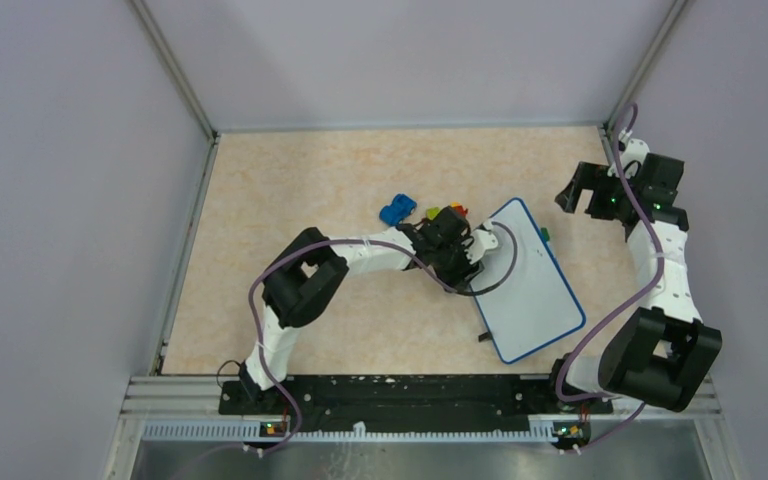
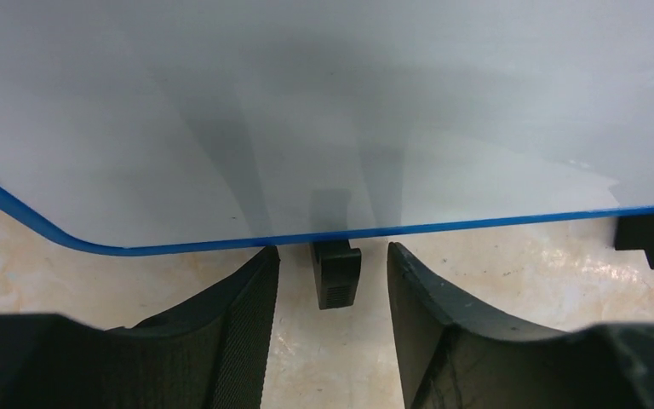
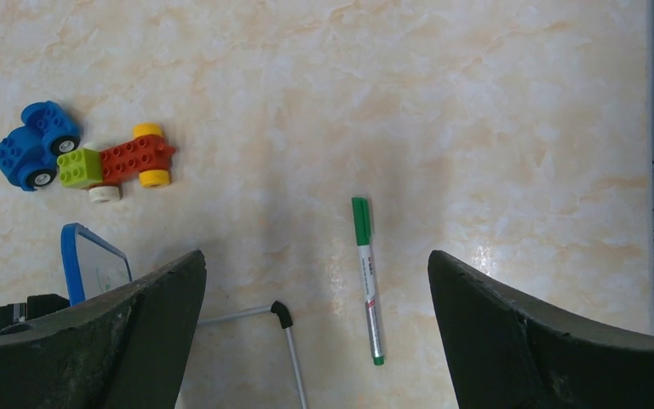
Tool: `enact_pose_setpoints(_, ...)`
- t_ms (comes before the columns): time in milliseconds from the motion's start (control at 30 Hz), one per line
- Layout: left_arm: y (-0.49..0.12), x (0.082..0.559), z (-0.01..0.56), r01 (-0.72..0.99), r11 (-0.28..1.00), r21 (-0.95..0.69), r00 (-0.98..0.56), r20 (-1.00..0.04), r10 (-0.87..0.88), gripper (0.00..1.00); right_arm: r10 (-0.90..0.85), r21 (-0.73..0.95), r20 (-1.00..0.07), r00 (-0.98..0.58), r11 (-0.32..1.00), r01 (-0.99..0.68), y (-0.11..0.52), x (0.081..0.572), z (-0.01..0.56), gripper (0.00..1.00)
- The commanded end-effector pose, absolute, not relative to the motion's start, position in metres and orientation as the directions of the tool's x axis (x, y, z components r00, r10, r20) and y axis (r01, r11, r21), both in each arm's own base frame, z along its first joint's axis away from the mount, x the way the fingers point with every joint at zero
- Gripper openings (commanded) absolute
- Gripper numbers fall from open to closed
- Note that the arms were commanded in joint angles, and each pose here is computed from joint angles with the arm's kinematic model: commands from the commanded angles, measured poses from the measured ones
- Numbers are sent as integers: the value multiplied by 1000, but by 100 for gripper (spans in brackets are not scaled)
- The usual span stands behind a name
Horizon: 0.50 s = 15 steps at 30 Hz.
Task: Write a sentence on the whiteboard
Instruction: Move the whiteboard to the corner of the board.
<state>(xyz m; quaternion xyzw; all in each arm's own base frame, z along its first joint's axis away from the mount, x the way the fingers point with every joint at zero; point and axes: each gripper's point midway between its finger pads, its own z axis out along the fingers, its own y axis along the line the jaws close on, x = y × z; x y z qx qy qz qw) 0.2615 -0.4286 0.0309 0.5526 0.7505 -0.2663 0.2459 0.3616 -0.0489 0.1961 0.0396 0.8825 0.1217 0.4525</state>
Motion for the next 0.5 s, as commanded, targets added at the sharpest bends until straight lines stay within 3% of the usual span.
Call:
enact_pose_setpoints(0, -439, 275, 37, 940, 322, -117, -311, -686, 658, 52, 174, 239, -828, -533, 969, -56, -53, 372, 222, 99)
enact_pose_setpoints(233, -422, 285, 42, 905, 420, -67, -352, -672, 652, 25, 174, 241, -828, -534, 969, -57, -53, 372, 222, 99)
enact_pose_setpoints(467, -385, 280, 43, 864, 504, -14, -403, -619, 674, 12, 171, 239, -830, -531, 969, -61, -53, 371, 224, 99)
